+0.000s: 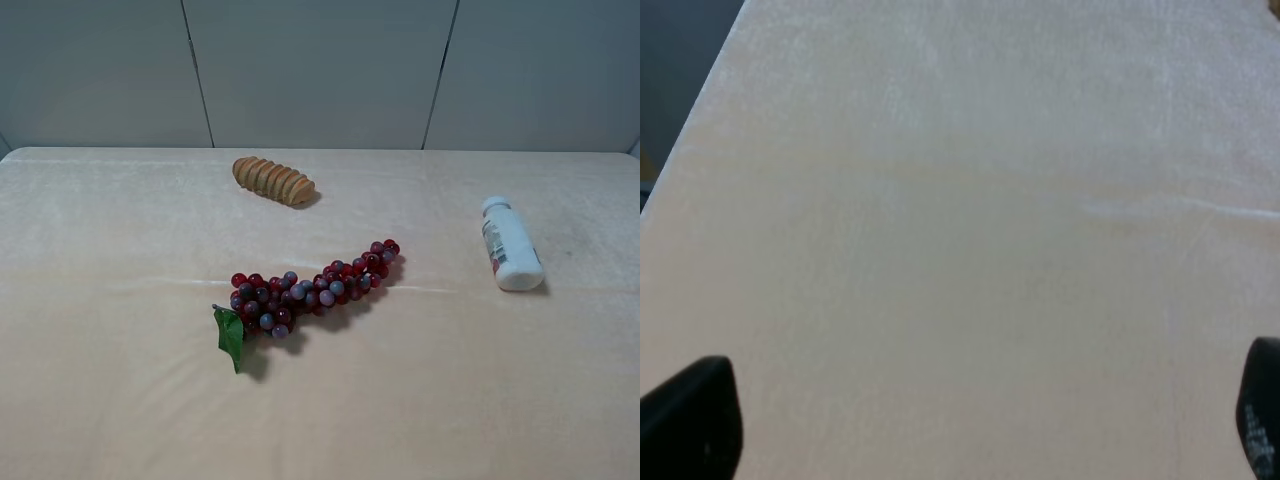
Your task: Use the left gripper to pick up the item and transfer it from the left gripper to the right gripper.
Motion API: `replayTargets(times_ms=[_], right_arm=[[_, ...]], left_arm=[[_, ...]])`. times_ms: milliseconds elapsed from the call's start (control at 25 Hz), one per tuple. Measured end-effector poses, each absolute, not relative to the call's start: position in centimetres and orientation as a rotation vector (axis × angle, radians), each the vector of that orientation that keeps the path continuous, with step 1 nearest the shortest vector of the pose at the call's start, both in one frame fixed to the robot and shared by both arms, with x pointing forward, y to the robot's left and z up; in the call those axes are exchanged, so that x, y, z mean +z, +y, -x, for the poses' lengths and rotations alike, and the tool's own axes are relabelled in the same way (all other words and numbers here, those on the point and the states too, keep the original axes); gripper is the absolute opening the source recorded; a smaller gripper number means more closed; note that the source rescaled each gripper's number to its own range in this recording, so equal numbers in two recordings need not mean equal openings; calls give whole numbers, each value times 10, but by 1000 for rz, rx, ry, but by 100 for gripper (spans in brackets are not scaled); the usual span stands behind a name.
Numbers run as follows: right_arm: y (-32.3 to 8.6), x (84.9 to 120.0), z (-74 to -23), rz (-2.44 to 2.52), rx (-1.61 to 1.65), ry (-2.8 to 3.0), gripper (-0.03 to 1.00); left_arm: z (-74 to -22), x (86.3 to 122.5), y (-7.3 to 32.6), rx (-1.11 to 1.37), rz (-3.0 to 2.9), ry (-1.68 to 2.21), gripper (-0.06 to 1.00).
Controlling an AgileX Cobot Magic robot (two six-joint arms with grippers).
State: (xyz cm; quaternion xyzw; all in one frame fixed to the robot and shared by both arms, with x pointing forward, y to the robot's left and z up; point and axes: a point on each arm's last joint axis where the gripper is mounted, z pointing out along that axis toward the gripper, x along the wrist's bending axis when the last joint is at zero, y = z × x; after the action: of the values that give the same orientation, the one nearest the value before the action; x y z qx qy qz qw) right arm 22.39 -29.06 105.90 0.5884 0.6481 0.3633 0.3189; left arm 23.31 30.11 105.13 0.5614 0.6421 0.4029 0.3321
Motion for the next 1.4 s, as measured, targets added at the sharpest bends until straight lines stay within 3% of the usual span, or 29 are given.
replayTargets(times_ms=[1400], right_arm=[[-298,1054,-235,-1551,1001,1518,100]], left_arm=[[-233,1051,301,1053,-1467,1678,98]])
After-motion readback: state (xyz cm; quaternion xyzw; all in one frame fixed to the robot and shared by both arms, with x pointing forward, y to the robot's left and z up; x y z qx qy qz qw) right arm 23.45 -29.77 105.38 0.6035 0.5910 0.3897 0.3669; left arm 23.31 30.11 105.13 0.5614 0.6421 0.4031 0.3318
